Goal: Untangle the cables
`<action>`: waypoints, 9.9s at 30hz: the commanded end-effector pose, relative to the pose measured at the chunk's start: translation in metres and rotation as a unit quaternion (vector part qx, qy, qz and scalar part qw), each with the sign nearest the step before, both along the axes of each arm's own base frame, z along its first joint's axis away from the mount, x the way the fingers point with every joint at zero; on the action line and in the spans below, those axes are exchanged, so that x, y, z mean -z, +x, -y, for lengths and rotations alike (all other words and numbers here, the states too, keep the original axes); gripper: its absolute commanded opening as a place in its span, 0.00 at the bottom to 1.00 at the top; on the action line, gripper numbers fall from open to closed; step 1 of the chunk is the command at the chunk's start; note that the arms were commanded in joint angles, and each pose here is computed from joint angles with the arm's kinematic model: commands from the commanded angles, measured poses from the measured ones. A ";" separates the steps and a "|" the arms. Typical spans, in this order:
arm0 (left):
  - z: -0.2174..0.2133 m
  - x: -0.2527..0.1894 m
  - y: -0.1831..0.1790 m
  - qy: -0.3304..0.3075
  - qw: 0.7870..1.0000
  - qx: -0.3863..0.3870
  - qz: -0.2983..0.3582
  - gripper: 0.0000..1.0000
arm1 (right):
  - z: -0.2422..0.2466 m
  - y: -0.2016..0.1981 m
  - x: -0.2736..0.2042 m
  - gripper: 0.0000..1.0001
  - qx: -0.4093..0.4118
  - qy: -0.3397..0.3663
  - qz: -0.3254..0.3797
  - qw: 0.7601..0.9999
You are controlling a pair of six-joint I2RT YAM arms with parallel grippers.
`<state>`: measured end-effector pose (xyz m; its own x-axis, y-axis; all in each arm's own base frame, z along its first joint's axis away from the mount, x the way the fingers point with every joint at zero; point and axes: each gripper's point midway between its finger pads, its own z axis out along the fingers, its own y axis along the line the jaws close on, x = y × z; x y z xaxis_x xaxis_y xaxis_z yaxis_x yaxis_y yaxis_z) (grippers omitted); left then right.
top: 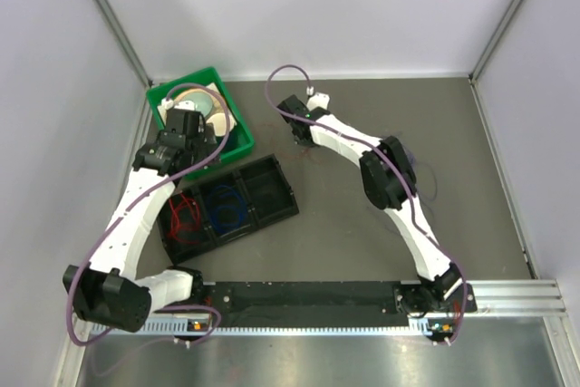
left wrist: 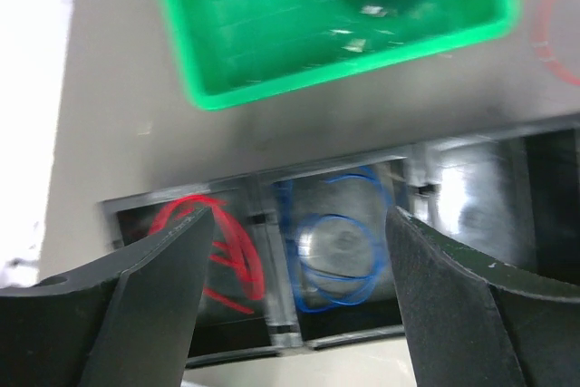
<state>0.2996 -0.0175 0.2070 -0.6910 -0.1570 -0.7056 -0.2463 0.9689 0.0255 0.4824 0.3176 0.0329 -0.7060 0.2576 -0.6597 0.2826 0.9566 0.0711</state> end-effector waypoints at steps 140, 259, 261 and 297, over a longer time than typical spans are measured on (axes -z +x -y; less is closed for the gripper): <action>0.343 0.141 0.170 -0.030 0.994 0.104 0.012 0.94 | 0.171 -0.132 -0.190 0.86 -0.158 0.220 0.145 0.952; -0.062 0.096 -0.055 -0.006 0.976 -0.217 -0.035 0.00 | 0.135 -0.126 -0.171 0.84 -0.186 0.318 0.129 0.921; -0.063 0.116 -0.052 -0.021 0.973 -0.225 -0.045 0.00 | 0.134 -0.126 -0.171 0.84 -0.187 0.320 0.129 0.920; -0.070 0.074 -0.032 -0.109 0.963 -0.244 -0.034 0.50 | 0.116 -0.114 -0.175 0.85 -0.202 0.304 0.128 0.922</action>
